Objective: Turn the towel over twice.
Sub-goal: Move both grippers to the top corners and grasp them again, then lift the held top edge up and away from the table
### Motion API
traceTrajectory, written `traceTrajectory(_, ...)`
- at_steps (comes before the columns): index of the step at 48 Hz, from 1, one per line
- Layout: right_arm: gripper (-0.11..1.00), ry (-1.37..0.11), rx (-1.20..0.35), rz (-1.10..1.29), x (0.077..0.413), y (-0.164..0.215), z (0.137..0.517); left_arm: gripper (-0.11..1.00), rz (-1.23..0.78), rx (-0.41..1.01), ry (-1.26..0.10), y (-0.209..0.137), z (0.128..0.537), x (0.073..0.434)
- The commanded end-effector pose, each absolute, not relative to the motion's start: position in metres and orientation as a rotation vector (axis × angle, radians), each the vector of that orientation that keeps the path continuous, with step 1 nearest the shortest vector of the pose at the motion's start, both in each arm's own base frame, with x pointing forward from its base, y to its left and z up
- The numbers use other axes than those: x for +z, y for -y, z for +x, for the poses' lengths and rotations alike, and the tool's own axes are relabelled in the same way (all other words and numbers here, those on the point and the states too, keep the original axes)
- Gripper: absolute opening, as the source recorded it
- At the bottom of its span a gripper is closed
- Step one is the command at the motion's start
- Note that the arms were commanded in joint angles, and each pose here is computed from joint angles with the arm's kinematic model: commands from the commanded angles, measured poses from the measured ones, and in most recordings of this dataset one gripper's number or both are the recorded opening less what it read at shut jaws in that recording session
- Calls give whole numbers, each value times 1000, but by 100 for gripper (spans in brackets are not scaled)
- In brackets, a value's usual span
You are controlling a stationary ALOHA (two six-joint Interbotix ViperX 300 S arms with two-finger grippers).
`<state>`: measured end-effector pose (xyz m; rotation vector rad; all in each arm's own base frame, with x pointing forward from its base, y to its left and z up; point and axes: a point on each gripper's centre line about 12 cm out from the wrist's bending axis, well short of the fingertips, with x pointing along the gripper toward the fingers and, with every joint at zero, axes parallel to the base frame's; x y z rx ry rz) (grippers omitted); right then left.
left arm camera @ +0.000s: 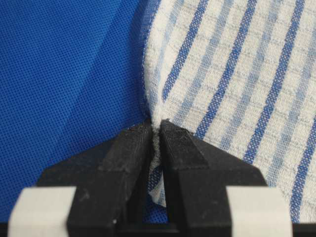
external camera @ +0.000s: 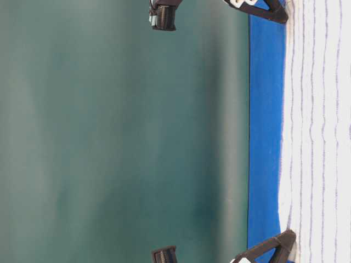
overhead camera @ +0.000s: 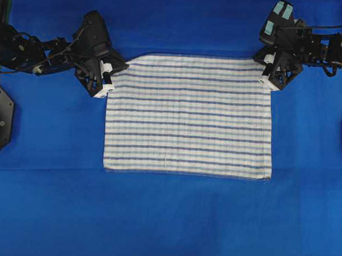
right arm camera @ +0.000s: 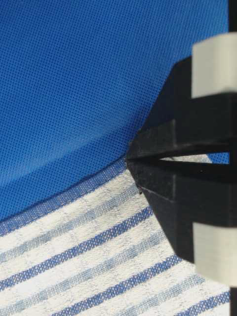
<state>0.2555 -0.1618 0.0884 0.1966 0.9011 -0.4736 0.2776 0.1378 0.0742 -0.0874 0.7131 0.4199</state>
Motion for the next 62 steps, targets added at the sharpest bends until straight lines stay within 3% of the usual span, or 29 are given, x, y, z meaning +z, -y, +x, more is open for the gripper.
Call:
traceTrajectory(1, 0, -881, -476, 190, 93, 164, 258, 4, -87, 428, -694, -140, 279, 80)
traceTrajectory(17, 0, -834, -540, 183, 108, 193, 261, 4, -87, 491, -617, -162, 281, 114)
traceTrajectory(25, 0, -781, -584, 133, 131, 217, 264, 4, -88, 548, -563, -184, 281, 141)
traceTrajectory(45, 0, -688, -731, -30, 226, 271, 262, 4, -57, 660, -408, -228, 281, 208)
traceTrajectory(62, 0, -606, -790, -118, 293, 280, 261, 4, 51, 694, -355, -248, 280, 263)
